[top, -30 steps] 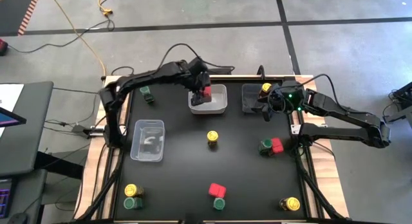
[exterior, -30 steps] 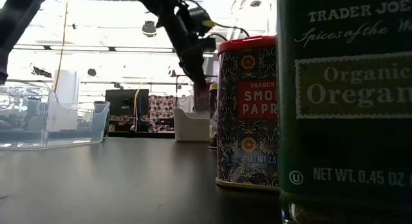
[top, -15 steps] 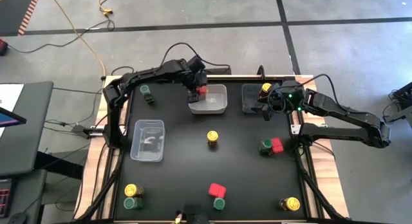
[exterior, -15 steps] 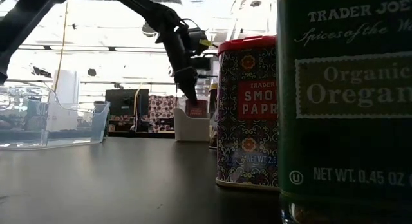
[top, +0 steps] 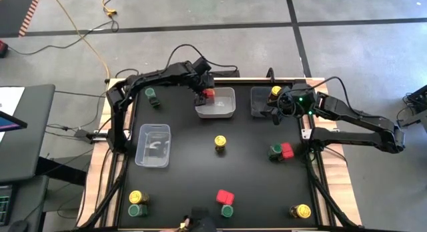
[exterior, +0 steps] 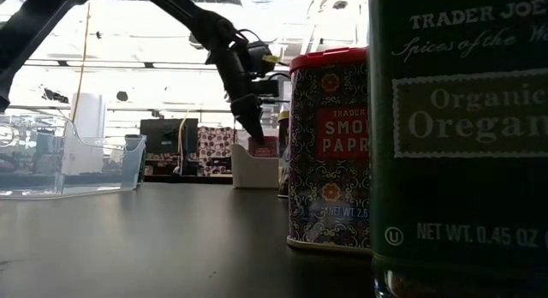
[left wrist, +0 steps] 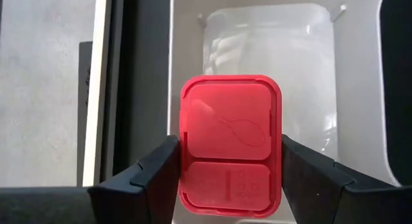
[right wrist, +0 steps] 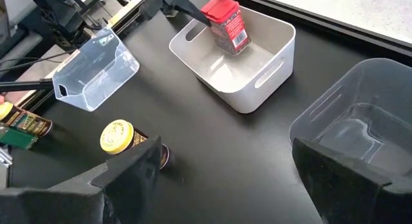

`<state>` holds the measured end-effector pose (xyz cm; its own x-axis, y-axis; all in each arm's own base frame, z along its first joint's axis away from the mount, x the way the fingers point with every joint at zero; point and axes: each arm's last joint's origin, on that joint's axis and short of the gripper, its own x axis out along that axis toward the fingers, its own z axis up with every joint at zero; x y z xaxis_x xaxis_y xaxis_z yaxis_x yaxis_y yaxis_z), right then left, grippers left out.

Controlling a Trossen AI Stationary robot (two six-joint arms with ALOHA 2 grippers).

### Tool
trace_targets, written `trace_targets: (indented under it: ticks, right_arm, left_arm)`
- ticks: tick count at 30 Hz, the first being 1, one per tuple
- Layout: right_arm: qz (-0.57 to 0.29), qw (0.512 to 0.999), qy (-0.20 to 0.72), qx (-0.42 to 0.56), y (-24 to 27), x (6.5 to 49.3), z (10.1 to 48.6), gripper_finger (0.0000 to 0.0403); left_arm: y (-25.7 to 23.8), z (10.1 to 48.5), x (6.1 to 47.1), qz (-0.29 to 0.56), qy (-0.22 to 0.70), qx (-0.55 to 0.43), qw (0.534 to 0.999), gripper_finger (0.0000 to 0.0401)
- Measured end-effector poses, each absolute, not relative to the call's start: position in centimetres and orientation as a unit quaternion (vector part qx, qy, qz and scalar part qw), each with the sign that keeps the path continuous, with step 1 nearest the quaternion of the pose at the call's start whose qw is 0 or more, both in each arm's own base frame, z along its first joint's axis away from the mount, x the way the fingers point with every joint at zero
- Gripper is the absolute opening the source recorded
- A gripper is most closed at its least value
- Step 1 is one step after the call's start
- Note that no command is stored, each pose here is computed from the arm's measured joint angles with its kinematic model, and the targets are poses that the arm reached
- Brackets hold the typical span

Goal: Sort spices by type
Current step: Put the top left red seasoning can into the white bin

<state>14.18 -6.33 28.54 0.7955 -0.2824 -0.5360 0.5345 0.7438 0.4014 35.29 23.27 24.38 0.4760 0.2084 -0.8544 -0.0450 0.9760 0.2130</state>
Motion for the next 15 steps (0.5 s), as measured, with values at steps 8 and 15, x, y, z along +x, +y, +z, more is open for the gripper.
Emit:
trace_targets:
  ticks: [8, 15]
  right_arm:
    - [-0.226, 0.906, 0.227, 0.278, -6.3, 14.2, 28.5, 0.0374]
    - [-0.227, 0.905, 0.229, 0.279, -6.3, 14.2, 28.5, 0.0374]
  left_arm:
    - [23.2, 23.7, 35.6, 0.052, 0.512, 0.099, 0.852, 0.0224]
    - [23.6, 22.6, 36.0, 0.075, 0.522, 0.083, 0.845, 0.0224]
